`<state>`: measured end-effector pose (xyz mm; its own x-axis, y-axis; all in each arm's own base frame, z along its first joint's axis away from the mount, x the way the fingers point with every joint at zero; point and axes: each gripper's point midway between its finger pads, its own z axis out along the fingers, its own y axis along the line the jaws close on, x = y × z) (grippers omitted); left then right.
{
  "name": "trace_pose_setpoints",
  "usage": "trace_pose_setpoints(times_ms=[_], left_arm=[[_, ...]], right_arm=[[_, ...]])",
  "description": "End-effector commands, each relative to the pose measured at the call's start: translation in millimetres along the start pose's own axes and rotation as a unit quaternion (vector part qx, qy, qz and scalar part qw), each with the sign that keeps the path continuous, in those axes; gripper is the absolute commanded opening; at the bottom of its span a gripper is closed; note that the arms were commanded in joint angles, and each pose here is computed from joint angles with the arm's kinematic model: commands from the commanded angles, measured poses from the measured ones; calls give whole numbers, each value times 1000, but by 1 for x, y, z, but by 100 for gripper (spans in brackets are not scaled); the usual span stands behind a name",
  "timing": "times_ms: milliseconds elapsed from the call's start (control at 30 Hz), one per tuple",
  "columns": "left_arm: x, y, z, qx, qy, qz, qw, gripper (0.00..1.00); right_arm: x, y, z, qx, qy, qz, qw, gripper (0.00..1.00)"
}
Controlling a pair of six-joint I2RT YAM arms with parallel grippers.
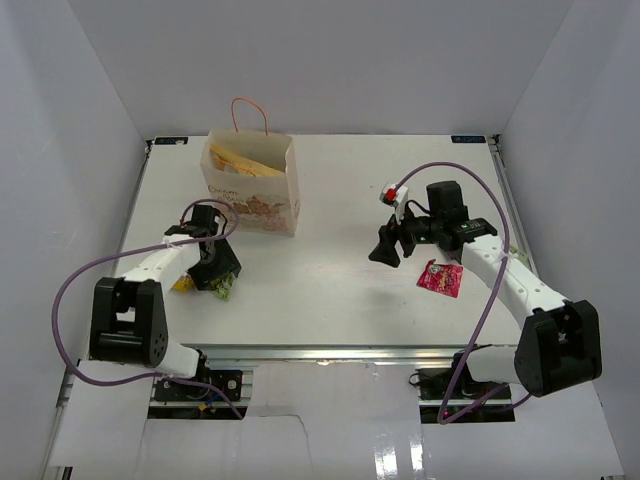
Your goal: Place the snacks into the paper bag
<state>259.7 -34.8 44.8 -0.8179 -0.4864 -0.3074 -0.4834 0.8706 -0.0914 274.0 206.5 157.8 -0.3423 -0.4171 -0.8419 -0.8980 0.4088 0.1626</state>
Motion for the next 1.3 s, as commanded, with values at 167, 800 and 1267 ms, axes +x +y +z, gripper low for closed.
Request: trace_pose_setpoints(times_ms=[167, 800, 1267], left_arm=[[-15, -9, 13, 4, -6, 31, 1000, 58], [-41, -72, -162, 327, -226, 48, 916, 0], [-169, -157, -362, 444, -387, 124, 798, 0]], right_arm=[[-16, 9, -4, -25, -33, -8, 999, 77], [-22, 12, -13, -19, -40, -12, 999, 77], [-29, 11, -20, -6, -45, -27, 999, 77]])
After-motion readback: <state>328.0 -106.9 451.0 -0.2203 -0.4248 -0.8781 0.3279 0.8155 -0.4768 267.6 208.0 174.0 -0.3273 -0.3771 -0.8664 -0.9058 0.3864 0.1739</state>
